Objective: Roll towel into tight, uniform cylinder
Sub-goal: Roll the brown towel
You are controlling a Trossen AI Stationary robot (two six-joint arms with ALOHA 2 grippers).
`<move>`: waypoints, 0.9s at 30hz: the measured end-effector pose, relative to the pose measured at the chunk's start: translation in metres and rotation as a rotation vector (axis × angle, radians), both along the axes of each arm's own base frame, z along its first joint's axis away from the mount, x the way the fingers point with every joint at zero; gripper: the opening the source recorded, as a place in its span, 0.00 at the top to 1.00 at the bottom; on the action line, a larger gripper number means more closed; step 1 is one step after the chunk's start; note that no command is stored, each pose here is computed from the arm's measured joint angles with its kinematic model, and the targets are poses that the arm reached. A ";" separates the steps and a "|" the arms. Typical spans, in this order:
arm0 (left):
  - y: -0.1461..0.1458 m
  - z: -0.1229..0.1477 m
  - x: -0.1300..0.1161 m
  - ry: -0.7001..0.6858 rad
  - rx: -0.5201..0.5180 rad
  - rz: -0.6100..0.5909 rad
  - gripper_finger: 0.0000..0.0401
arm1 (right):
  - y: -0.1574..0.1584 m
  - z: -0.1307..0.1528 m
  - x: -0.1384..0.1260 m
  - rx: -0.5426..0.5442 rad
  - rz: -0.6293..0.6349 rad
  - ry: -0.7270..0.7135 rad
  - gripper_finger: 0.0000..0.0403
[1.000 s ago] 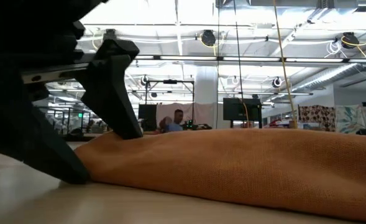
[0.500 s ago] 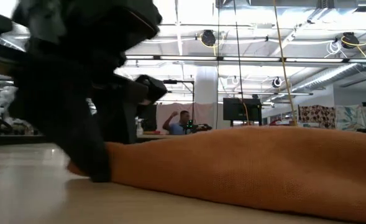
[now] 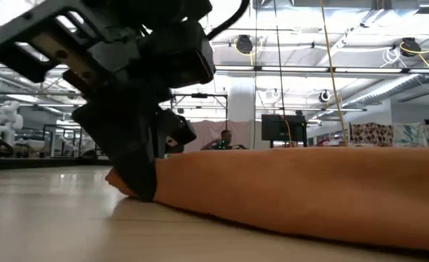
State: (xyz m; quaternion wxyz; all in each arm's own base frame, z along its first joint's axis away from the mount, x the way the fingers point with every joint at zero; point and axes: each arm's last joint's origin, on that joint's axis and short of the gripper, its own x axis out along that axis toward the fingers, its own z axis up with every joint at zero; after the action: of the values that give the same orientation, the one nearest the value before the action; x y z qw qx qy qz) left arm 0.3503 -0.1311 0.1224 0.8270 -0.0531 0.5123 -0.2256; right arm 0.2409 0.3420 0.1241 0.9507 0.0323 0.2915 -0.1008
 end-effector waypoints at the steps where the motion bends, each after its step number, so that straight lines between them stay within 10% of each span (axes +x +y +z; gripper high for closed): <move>1: 0.002 0.000 0.001 0.005 -0.007 0.011 0.96 | -0.001 -0.004 0.003 -0.004 -0.006 0.005 0.45; 9: 0.011 0.000 0.004 0.027 -0.047 0.046 0.96 | -0.011 -0.019 0.017 -0.003 -0.045 0.039 0.26; 27: 0.012 0.001 0.005 0.014 -0.036 0.061 0.97 | -0.023 -0.018 0.026 0.124 -0.178 0.208 0.26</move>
State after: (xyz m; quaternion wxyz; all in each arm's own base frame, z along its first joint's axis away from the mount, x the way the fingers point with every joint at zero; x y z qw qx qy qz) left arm 0.3554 -0.1193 0.1239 0.8289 -0.0851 0.5119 -0.2090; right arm 0.2668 0.3190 0.1059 0.8988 0.1062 0.3902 -0.1694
